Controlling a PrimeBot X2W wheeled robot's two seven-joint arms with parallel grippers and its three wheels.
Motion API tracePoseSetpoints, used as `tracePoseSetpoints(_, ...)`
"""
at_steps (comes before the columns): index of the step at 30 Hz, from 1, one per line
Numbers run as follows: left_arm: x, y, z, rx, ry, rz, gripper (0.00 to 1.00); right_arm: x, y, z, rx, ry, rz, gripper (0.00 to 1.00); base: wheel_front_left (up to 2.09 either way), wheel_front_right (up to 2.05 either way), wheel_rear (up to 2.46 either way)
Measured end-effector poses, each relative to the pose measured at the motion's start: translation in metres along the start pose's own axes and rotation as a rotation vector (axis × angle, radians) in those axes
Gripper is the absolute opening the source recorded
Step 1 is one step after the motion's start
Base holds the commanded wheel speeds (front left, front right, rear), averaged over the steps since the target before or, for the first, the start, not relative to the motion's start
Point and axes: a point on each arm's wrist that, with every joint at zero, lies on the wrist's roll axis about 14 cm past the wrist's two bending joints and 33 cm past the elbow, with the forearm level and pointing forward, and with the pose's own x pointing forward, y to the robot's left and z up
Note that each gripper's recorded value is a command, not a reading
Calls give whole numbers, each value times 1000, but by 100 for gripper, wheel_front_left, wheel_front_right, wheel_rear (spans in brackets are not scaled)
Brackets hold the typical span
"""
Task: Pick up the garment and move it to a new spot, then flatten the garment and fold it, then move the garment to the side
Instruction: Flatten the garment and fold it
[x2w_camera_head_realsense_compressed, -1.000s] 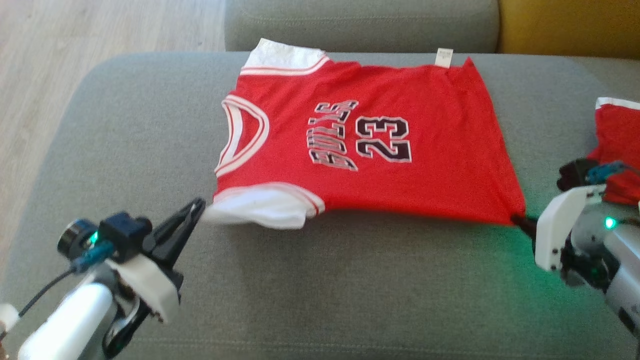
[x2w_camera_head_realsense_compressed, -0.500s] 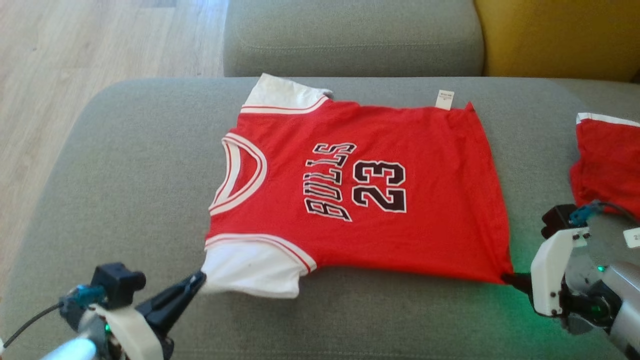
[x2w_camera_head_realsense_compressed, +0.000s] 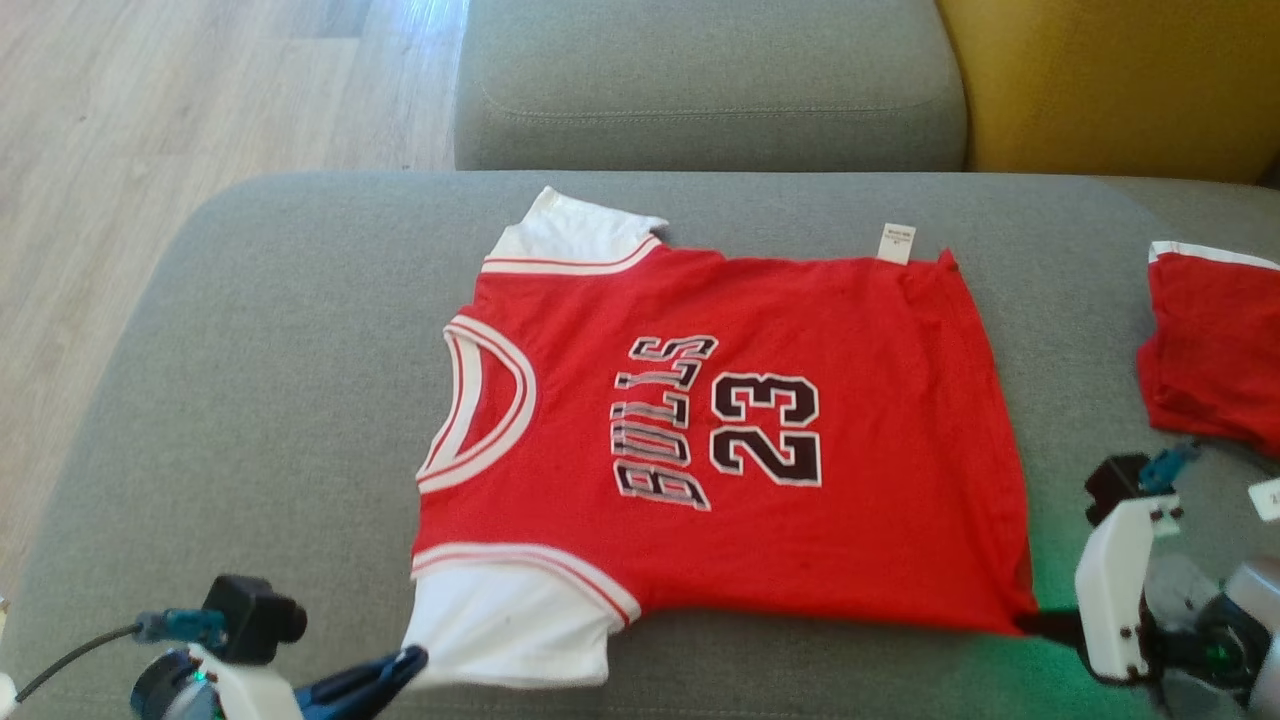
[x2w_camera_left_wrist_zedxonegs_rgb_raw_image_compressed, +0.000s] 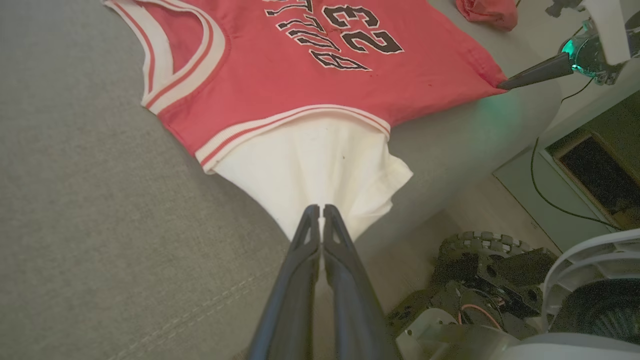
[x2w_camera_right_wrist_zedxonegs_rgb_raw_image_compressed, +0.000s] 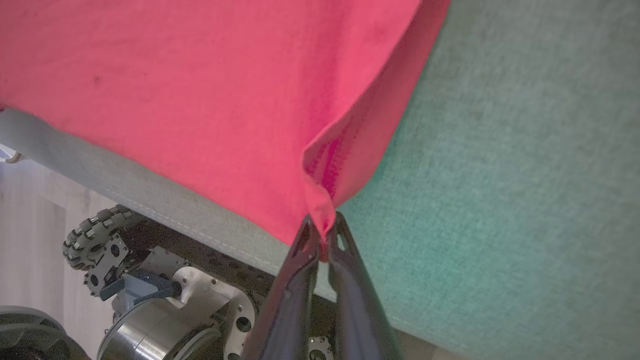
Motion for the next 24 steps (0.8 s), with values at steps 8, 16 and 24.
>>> tracePoseSetpoints(8, -6, -8, -18, -95, 90, -27, 0, 2, 6, -22, 19, 69, 33, 0, 0, 0, 0)
tracePoseSetpoints(16, 5, 1, 34, -30, -73, -34, 0, -2, 5, -2, 55, -15, 51, 0, 0, 0, 0)
tracePoseSetpoints(24, 14, 11, 95, 48, -241, -37, 0, -18, -2, 49, 54, -160, 38, 0, 0, 0, 0)
